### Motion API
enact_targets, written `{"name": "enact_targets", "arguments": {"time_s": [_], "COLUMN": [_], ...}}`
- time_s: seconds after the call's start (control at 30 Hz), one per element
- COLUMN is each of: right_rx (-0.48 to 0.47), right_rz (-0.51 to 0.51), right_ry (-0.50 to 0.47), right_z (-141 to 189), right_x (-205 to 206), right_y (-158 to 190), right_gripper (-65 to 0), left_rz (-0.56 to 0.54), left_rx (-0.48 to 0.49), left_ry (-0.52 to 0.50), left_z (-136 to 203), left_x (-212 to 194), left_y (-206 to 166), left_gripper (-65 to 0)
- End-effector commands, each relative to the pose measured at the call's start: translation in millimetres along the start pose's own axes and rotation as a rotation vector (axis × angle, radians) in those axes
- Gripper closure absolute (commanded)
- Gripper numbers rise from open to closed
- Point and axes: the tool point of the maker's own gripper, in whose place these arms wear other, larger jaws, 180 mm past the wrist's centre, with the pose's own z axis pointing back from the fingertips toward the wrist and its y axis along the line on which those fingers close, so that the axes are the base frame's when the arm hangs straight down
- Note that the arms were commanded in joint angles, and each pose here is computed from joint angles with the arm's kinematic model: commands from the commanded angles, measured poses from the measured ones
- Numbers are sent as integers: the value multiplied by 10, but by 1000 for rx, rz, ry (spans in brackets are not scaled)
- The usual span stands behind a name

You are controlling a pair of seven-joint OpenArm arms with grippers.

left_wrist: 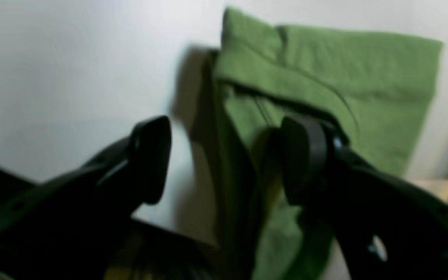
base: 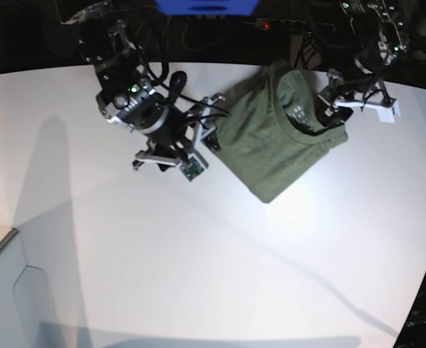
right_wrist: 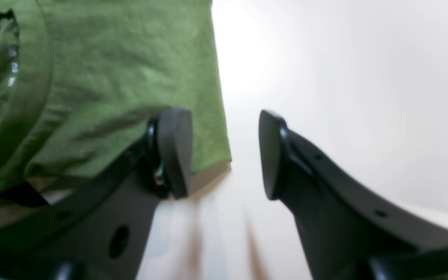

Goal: Layout the t-shirt on the table in an organized manner, then fold the t-shirt properly
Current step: 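Grasp the bundle's edge with the left gripper and fold it over, then flip the bundle with the left gripper and set it down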

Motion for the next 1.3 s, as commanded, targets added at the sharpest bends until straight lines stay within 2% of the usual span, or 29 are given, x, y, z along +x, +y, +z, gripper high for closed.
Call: {"name": "enact_targets", "arguments": {"time_s": [0.0, 0.17, 0.47, 0.63, 0.73, 0.93, 1.03, 1.1, 1.27], "right_rx": [-5, -5, -3, -6, -13, -23, -56, -84, -163], "right_rz": [-2, 2, 2, 5, 11, 26, 9, -7, -55], "right_ry": [-54, -52, -53, -52, -63, -53, -50, -49, -46], "right_z": [15, 17, 16, 17, 12, 24, 48, 73, 157], "right_x": [160, 152, 153, 155, 208, 170, 150, 131, 73], "right_y": [-28, -34, -28, -37, -76, -141, -274, -389, -702], "right_gripper": [-281, -281, -281, -281, -281, -281, -281, -281, -281], "left_rz": [4, 40, -4, -29, -16, 0, -29, -71, -294], "left_rx": [-20, -21, -30, 2, 9, 21, 23, 15, -31], "left_ry": [-13, -3, 28, 47, 69, 104, 115, 135, 211], "left_z": [37, 3, -128, -216, -288, -409, -504, -587, -910], "left_x": [33, -99, -251, -307, -362, -428, -336, -288, -90], "left_y": [-41, -68, -281, -243, -205, -160, -141, -178, -483], "left_gripper": [-424, -424, -422, -413, -314, 0, -16, -3, -2]}}
